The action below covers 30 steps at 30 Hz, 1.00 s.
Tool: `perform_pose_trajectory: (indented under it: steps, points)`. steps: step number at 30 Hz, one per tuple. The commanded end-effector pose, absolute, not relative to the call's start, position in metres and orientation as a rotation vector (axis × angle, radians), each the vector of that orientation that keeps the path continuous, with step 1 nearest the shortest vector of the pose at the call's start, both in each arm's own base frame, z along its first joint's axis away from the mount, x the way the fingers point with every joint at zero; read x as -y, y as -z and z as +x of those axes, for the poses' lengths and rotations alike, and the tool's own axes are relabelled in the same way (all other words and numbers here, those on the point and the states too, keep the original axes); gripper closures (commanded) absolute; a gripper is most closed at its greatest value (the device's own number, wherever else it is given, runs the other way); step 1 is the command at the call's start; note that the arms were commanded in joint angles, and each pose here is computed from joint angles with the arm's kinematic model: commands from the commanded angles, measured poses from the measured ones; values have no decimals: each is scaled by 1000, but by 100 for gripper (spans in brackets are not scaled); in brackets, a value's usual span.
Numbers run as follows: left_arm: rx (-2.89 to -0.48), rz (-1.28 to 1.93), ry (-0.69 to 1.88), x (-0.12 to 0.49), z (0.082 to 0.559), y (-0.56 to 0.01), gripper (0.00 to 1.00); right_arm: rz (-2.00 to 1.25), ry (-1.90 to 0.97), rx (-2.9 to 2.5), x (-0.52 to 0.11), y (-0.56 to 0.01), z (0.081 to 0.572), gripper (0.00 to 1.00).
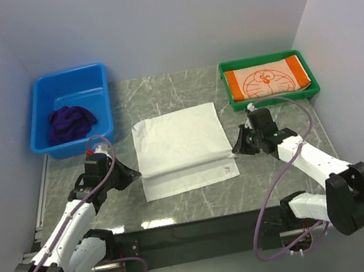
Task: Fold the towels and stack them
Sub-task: Fold the towel
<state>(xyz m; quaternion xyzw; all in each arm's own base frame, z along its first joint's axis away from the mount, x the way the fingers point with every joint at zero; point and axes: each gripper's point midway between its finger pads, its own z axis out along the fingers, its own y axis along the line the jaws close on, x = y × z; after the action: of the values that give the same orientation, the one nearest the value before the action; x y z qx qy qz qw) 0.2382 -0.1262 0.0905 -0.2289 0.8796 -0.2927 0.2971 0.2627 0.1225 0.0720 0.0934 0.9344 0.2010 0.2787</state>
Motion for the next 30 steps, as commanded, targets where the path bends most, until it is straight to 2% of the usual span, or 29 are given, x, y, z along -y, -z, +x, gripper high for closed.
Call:
perform_pose_trajectory:
  steps: [1,7,13,19,25,30]
  points:
    - [-2375,-683,662,110,232,-64,99,338,-356,-2509,-91,-57,266,100]
    - [-2402,-713,631,109,241,-53,99,332,-324,-2498,-90,-62,282,100]
    - [-2328,-676,615,106,256,-90,99,318,-309,-2431,-87,-94,290,100]
    - [-2286,-662,625,103,250,-114,99,308,-341,-2397,-87,-106,278,100]
    - [-2313,-665,651,106,238,-103,99,324,-341,-2421,-84,-91,264,100]
    - [-2381,-710,665,110,226,-68,99,345,-335,-2487,-85,-62,256,100]
